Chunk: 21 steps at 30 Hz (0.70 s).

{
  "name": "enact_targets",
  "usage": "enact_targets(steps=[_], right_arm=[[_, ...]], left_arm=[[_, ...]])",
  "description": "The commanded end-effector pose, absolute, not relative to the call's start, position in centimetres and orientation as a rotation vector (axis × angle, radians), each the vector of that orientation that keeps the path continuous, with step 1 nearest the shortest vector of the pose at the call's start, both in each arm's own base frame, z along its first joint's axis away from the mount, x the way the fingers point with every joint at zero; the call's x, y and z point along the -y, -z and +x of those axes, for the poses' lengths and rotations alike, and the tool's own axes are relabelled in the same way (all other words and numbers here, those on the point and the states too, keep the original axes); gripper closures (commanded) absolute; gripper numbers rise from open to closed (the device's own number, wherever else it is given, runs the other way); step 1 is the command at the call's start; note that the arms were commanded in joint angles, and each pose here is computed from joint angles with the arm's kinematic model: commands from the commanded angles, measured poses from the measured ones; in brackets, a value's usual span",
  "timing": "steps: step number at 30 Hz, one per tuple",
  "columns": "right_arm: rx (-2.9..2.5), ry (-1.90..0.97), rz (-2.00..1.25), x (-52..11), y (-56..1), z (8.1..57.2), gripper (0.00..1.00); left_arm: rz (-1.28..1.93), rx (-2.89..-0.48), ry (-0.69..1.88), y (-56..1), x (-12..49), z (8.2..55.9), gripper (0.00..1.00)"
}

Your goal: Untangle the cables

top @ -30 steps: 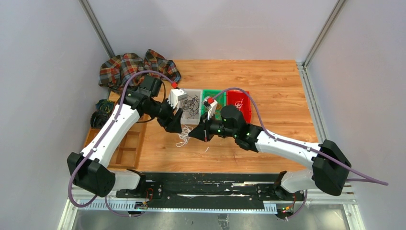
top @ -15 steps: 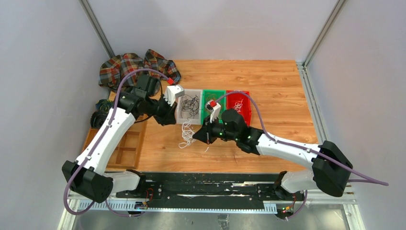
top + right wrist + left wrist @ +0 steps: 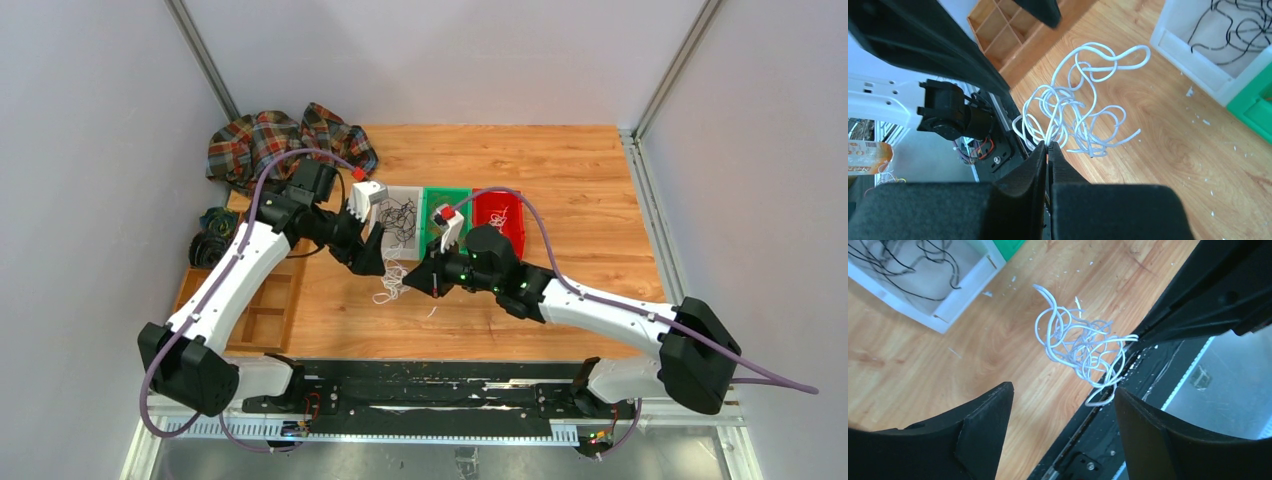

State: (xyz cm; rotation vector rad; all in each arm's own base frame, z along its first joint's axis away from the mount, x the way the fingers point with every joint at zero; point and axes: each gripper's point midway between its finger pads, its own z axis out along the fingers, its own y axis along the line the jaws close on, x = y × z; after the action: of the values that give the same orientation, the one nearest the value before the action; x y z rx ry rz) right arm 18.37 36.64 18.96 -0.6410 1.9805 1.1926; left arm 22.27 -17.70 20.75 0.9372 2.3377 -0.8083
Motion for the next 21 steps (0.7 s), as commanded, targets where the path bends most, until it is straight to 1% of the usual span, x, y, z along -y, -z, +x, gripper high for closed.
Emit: enact_targets(steps=[1,3,5,16,18,21], right_arm=[[-1.859,-1.239,-0.671,-38.4,-22.9,18.7,0.99],[-1.845,-1.248,-0.674,-38.7,-23.5,18.7,0.99],[-1.837,-1.256,-0.681,-38.9,-23.8,18.4,0.99],[-1.868,-1.247,-0.678,-38.9,-22.8,18.0,0.99],[-1.877,-1.243,-0.665,-38.7,-22.6,18.0,0.99],[-1.893,-1.238,-0.649,-38.5,-22.0,18.0,0.99]], left_arm=[[0.858,-2.359,0.908,-20.9,18.8,22.4,0.22],[0.845,-2.357,0.931,-21.1,19.0,22.5,0.25],[0.830,-2.352,0.933,-21.3,19.1,22.7,0.30],[0.827,-2.257,0.905,-23.6,18.9,23.1,0.85],[0.833,-2.246,0.894,-23.8,18.8,23.0,0.91],[0.831,-2.245,0.870,-23.7,18.5,23.1,0.95]])
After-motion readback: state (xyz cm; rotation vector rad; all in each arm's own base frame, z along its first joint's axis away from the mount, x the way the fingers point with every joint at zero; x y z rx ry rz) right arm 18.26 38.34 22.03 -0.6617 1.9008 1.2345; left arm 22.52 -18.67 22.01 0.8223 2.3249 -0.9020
